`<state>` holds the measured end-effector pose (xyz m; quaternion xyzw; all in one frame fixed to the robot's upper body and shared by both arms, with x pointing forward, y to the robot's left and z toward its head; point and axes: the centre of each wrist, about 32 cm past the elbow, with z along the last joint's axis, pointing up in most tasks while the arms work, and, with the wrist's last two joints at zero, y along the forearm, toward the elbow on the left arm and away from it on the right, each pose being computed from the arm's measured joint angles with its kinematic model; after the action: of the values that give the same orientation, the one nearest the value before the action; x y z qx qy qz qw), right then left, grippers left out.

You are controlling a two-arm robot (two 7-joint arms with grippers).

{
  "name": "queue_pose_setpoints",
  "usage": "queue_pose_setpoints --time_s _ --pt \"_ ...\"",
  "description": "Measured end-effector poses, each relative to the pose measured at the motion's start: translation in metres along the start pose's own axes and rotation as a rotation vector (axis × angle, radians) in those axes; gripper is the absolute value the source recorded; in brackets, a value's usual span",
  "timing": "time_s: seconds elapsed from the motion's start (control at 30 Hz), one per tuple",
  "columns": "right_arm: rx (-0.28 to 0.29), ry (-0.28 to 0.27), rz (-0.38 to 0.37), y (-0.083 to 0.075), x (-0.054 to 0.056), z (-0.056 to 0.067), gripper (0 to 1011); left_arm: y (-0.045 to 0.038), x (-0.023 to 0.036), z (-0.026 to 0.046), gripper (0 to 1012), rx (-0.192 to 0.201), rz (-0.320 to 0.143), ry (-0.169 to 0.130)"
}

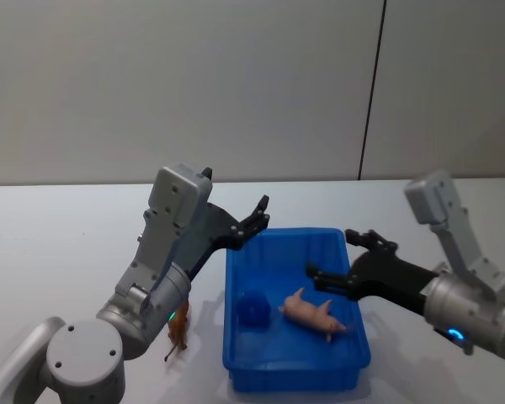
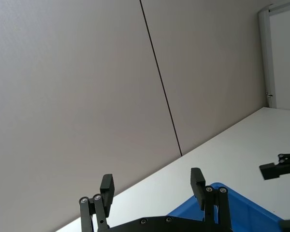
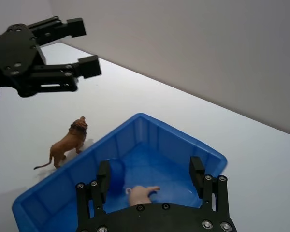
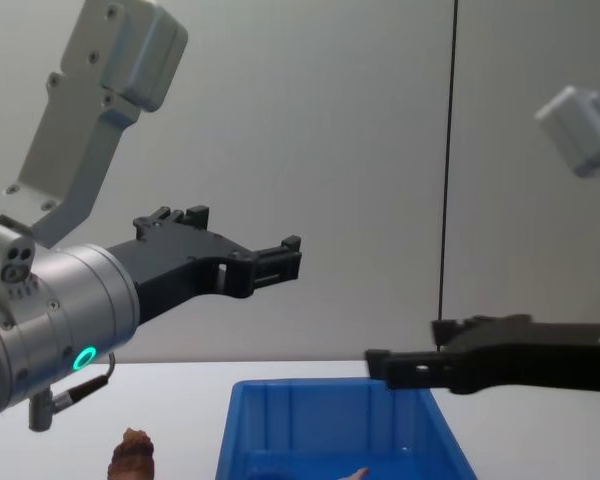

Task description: Pick up the two dolls from the table and place them into the box.

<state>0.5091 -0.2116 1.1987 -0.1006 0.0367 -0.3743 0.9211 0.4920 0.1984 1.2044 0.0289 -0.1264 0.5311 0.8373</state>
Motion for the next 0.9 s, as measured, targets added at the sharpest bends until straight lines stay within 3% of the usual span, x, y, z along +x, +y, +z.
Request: queue_pose_setpoints --time_s 0.37,0.67,0.9 --pt "0.021 0.019 -0.083 -0.036 0.014 -0.021 1001 0.0000 0.0000 0.0000 1001 0.000 0.000 0.000" --pt "0.034 0.026 -0.111 -0.050 0.018 -0.030 1001 0.0011 -0.0001 -0.0004 1001 0.006 0.002 -0.002" --pt "0.038 0.028 -0.123 -0.057 0.020 -0.033 1001 0.0088 -0.0002 -0.0008 1001 0.041 0.032 -0.008"
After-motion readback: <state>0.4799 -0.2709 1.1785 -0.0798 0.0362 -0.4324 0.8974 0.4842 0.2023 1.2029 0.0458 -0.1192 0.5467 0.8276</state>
